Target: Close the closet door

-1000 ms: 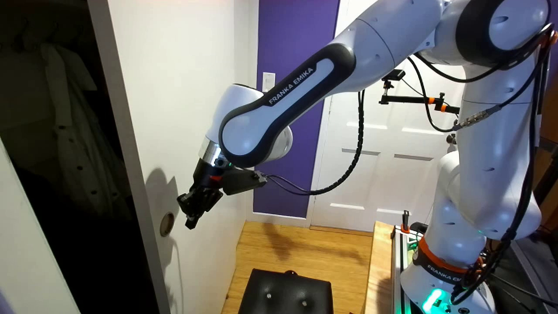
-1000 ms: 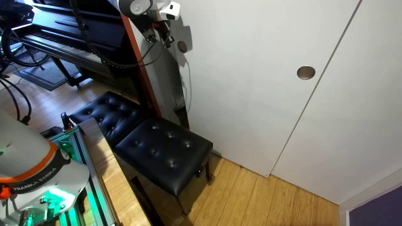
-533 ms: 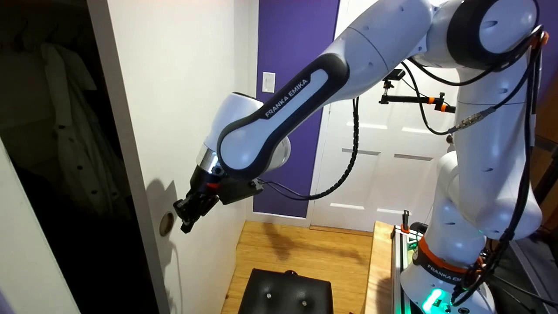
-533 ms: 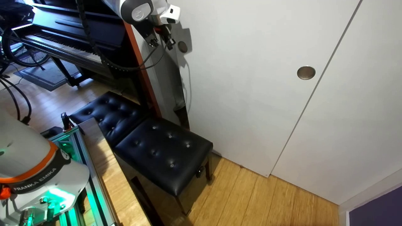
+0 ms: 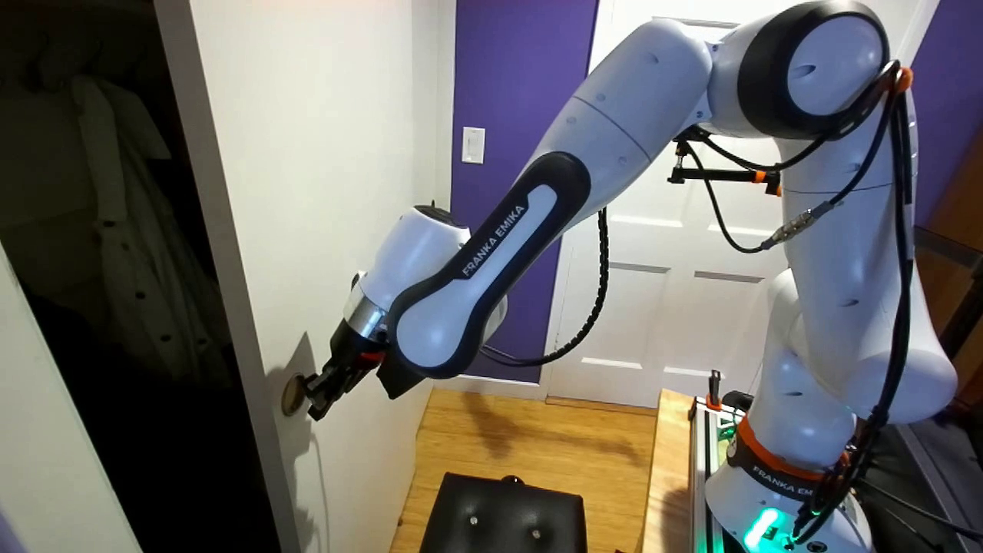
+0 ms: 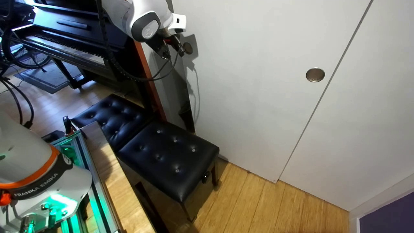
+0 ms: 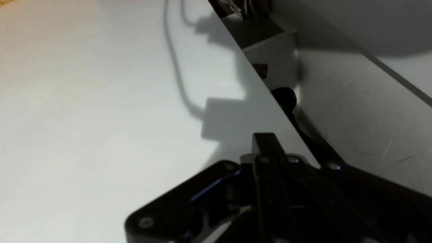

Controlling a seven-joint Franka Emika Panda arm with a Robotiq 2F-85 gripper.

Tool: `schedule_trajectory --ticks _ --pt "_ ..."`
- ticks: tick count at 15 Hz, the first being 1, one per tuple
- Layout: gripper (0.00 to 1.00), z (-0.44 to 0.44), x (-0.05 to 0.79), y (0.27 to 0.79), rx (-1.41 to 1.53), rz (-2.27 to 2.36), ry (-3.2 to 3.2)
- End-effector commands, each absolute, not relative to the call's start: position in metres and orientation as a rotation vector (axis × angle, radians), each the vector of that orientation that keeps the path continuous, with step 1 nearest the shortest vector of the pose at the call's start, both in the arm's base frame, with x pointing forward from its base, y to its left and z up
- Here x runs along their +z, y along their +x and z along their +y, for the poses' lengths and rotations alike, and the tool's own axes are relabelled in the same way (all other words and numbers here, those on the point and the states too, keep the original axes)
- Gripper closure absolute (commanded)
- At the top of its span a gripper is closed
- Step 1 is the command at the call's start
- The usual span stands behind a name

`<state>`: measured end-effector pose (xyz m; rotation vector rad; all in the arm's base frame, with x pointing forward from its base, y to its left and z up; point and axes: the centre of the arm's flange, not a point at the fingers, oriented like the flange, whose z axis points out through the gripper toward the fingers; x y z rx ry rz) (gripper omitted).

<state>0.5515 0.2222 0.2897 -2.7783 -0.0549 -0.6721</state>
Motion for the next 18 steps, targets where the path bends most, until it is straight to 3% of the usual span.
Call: schedule_trajectory --ticks 1,18 --pt "1.0 0.225 0.285 0.55 -0.774 -0.119 -2.786" --pt "1.0 0.263 0.295 0.559 -0.919 -0.396 -2.765"
